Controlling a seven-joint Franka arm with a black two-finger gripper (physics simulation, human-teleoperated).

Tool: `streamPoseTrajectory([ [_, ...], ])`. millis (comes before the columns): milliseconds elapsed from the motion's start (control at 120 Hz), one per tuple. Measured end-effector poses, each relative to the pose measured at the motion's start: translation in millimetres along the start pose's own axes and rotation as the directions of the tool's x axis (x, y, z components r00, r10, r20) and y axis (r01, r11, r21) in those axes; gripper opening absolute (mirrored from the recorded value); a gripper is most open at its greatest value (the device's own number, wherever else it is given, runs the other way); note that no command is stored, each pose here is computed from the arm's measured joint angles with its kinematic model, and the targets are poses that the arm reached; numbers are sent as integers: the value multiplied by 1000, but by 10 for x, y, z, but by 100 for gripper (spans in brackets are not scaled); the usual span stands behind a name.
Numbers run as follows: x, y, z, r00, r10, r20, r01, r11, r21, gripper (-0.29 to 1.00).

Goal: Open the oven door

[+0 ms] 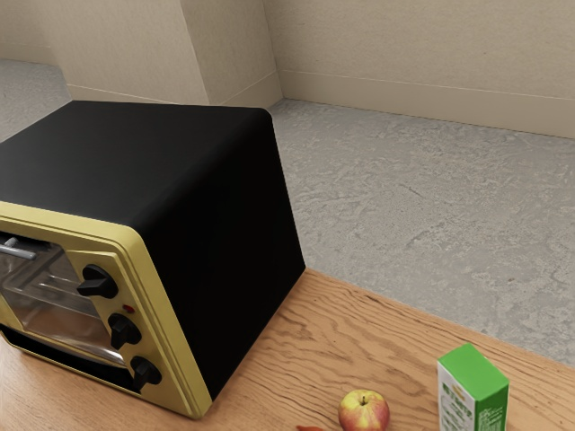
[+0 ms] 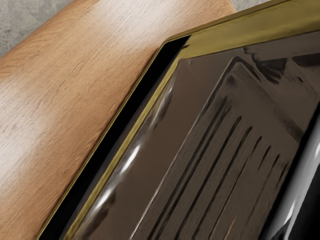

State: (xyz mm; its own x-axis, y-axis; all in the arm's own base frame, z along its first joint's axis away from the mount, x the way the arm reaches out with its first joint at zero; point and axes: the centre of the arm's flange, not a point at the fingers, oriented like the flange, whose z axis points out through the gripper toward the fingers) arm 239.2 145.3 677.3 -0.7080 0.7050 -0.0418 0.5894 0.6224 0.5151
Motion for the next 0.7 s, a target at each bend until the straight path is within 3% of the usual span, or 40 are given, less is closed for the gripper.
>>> streamPoseTrajectory([
  [700,17,28,324,1000,-3,-30,2,1000,-12,70],
])
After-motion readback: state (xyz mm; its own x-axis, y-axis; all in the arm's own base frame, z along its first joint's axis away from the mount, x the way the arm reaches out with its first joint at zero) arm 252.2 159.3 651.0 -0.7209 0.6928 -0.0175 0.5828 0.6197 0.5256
